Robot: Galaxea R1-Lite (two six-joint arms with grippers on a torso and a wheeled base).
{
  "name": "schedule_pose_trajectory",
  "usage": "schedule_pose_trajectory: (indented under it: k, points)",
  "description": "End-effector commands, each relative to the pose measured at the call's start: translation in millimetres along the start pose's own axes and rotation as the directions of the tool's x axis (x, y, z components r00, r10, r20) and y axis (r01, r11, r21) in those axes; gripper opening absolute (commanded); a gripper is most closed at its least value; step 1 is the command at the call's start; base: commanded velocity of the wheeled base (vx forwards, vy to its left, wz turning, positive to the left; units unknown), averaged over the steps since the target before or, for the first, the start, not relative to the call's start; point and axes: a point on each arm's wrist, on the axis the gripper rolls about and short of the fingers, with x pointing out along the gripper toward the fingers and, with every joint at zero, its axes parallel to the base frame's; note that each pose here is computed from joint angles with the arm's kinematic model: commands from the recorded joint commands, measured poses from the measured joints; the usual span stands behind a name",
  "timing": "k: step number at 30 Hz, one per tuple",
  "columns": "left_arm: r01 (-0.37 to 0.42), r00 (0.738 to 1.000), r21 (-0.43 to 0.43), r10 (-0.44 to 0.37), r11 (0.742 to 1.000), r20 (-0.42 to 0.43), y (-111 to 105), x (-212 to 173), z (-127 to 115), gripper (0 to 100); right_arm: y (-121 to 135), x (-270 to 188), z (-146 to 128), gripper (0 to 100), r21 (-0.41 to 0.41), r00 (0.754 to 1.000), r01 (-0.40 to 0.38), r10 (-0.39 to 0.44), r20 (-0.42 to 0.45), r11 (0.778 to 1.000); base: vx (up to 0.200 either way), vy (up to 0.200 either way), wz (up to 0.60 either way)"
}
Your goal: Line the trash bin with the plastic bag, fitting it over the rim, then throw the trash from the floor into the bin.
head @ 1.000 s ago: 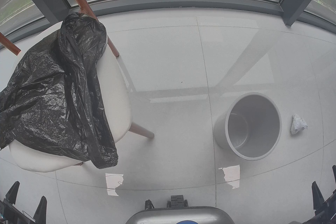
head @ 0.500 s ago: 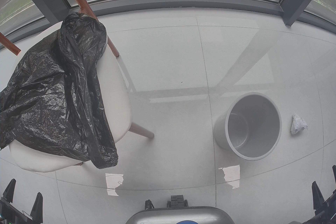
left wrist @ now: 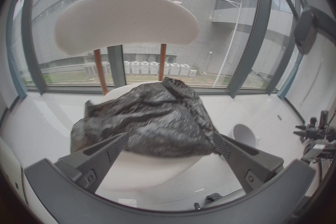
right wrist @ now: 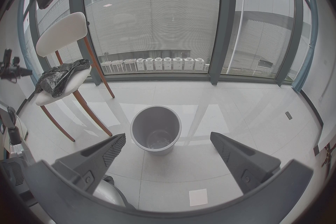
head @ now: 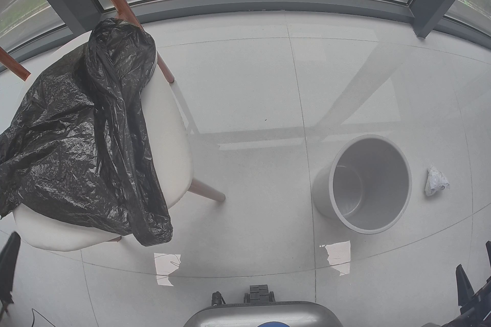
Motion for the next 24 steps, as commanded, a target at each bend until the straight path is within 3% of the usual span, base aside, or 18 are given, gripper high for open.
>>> schedule_pose_trajectory:
  k: [1, 9, 14, 24]
  points:
    - [0.238, 0.959, -0.064, -0.245, 0.969, -0.144, -13, 102, 81, 100, 0, 0, -5, 100, 0.0, 1.0, -0.001, 0.001, -0.003, 1.0, 0.0, 0.0, 0.0]
    - [0.274, 0.928, -0.148, -0.302, 0.95, -0.219, -28, 160, 94, 100, 0, 0, -5, 100, -0.002, 1.0, -0.001, 0.001, -0.003, 1.0, 0.0, 0.0, 0.0]
    - [0.345, 0.879, -0.261, -0.408, 0.902, -0.249, -55, 185, 97, 100, 0, 0, -5, 100, 0.0, 1.0, -0.001, 0.001, -0.003, 1.0, 0.0, 0.0, 0.0]
    - [0.199, 0.902, -0.219, -0.266, 0.955, -0.34, -63, 216, 82, 100, 0, 0, -5, 100, 0.0, 1.0, -0.001, 0.001, -0.003, 1.0, 0.0, 0.0, 0.0]
